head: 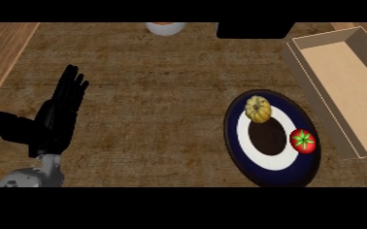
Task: Pick the tomato from the plate and place it in the cardboard box
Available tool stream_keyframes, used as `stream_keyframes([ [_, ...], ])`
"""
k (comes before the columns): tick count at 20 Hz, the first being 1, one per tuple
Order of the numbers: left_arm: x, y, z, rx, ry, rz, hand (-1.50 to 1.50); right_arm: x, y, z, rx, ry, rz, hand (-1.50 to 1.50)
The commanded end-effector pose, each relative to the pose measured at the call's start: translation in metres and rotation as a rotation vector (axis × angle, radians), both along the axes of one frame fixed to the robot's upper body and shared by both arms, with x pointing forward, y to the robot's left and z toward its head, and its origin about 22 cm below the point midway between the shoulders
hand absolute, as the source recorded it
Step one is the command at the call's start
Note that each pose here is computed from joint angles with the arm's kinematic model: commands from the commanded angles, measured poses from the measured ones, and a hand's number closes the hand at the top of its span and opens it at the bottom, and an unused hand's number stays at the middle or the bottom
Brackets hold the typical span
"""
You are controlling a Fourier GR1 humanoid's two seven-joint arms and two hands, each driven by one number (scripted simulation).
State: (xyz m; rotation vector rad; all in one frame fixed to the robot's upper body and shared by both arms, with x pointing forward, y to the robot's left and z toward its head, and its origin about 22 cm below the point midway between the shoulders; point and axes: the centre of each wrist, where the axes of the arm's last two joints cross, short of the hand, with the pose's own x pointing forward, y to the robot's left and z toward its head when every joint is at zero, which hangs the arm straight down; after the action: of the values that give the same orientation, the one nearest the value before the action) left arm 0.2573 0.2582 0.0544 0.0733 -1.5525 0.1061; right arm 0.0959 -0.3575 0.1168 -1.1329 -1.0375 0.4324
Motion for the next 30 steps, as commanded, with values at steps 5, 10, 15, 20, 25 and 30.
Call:
stream_keyframes([
  [5,0.007,0.001,0.010,-0.014,0.007,0.001,0.00,0.035,0.063,0.035,0.073,0.061,0.042,-1.50],
  [10,0.010,-0.001,0.009,-0.035,0.016,-0.009,0.00,0.063,0.088,0.042,0.071,0.074,0.024,-1.50],
  [15,0.000,0.007,0.004,-0.004,0.012,-0.002,0.00,0.078,0.091,-0.004,0.061,0.126,-0.038,-1.50],
  [20,0.008,0.003,-0.002,0.003,0.012,-0.005,0.00,0.086,0.090,-0.009,0.114,0.165,-0.010,-1.50],
  [25,0.008,-0.003,-0.003,0.001,0.015,-0.001,0.00,0.086,0.102,-0.012,0.099,0.135,-0.047,-1.50],
  [30,0.009,0.012,0.002,-0.004,0.004,0.012,0.00,0.099,0.101,-0.013,0.092,0.107,-0.062,-1.50],
])
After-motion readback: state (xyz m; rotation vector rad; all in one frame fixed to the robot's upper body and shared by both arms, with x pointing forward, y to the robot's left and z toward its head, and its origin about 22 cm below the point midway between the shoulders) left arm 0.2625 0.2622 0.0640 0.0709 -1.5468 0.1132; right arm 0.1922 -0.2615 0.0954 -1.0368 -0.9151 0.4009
